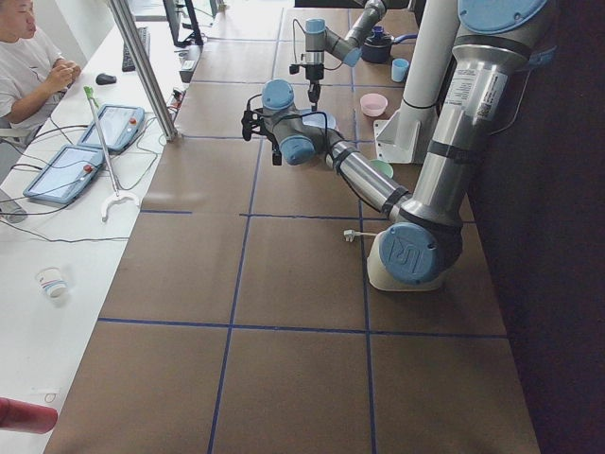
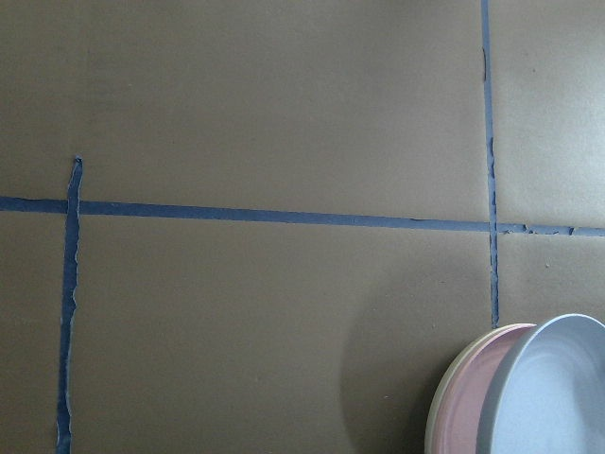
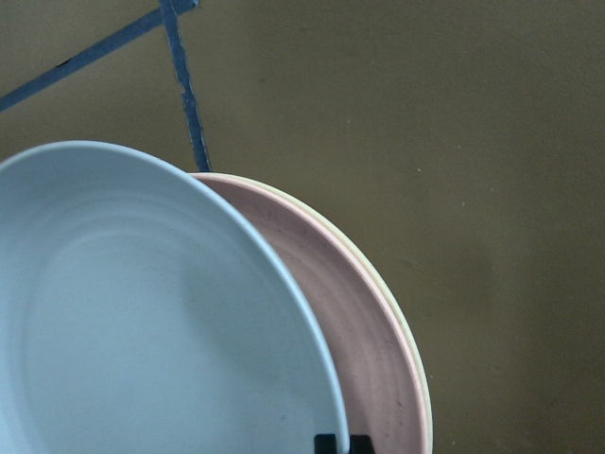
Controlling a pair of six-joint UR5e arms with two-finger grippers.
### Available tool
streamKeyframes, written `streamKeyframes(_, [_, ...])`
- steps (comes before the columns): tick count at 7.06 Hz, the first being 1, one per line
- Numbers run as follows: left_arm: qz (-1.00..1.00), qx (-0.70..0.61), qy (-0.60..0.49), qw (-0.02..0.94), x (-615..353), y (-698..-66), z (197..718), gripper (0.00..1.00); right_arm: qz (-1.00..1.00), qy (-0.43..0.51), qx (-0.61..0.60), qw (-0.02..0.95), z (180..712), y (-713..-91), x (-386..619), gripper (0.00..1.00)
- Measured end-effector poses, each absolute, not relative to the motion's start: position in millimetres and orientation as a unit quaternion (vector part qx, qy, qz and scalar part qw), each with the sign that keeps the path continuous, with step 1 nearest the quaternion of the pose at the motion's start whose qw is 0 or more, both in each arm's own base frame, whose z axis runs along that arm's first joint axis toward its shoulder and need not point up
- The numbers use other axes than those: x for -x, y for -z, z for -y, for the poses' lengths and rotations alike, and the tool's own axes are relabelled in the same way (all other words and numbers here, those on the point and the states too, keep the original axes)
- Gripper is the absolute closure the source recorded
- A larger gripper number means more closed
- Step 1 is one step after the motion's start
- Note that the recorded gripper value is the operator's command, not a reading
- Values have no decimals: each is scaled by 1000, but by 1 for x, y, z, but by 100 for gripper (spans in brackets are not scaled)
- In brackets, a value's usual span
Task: Stack three plates with pink and blue
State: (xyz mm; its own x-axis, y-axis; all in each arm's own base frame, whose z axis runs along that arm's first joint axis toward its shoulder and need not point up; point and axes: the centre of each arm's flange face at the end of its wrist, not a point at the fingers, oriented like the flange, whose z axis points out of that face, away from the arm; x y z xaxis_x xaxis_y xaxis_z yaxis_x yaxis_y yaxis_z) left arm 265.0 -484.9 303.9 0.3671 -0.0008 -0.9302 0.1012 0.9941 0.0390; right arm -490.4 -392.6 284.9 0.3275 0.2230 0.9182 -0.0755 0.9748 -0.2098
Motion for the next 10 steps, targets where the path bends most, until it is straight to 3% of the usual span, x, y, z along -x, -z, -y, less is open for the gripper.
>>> streamKeyframes(2, [-558, -43, 33, 828, -265, -310, 485, 0, 578, -93, 59, 809, 393, -286, 471, 0])
streamKeyframes(4, [-539, -48, 35, 840, -247, -344, 488, 0, 568, -124, 47, 812, 409, -322, 389, 0])
streamKeyframes(8, [-440, -151, -74, 882, -124, -486, 534, 0, 485, -88, -39, 869, 479, -494, 192, 0])
streamKeyframes(10, [-377, -162, -144, 901, -44, -556, 549, 0, 460, -50, -75, 883, 486, -565, 83, 0])
